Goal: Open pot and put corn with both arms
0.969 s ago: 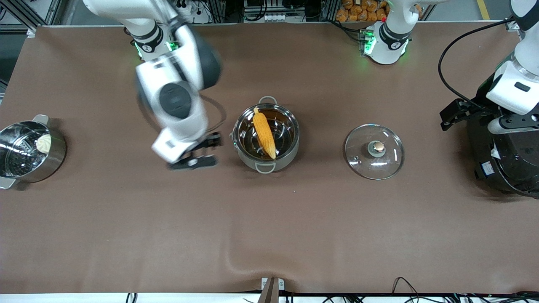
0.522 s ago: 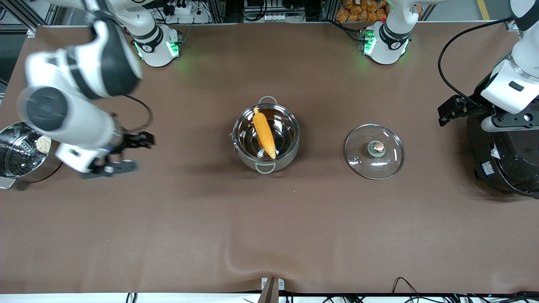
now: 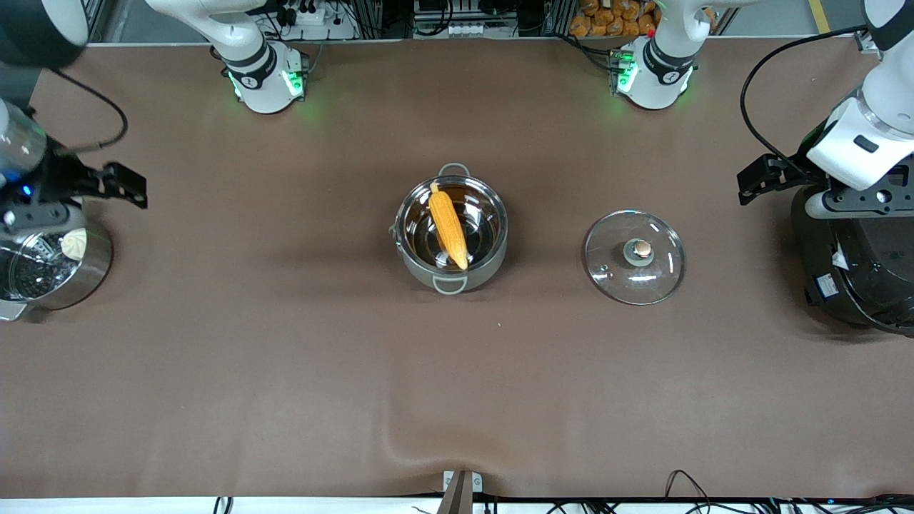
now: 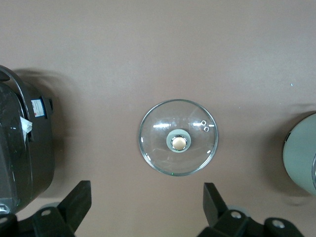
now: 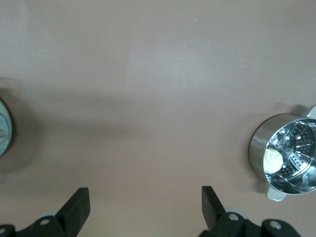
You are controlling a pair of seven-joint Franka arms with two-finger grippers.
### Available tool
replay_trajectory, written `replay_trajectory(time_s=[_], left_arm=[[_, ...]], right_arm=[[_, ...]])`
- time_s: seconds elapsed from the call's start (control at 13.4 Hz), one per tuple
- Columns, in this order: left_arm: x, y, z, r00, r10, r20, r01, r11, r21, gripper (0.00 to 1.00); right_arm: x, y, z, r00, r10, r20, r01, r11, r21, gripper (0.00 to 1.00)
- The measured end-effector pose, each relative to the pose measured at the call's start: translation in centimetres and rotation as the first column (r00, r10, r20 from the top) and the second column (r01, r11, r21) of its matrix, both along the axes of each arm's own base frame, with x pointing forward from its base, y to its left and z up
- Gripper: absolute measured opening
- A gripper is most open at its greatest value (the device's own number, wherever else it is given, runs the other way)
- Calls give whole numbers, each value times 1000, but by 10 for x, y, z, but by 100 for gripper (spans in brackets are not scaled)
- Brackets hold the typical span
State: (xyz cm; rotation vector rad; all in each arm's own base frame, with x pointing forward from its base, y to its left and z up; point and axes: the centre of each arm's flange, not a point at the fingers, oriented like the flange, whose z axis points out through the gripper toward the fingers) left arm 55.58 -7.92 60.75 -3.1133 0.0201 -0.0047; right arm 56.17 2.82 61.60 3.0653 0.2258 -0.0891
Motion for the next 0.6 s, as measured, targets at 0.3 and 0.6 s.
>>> replay_trajectory(time_s=[0.3,0.6], left_arm=[[0,1,10,1000,2,16,-2,1000,-2,100],[0,1,11,1000,2,18,-1,1000,-3,100]], right_arm=[[-22,-15,27,999,-44,30,41,996,81,100],[-24,-17,27,999,-49,23,47,995,86,100]])
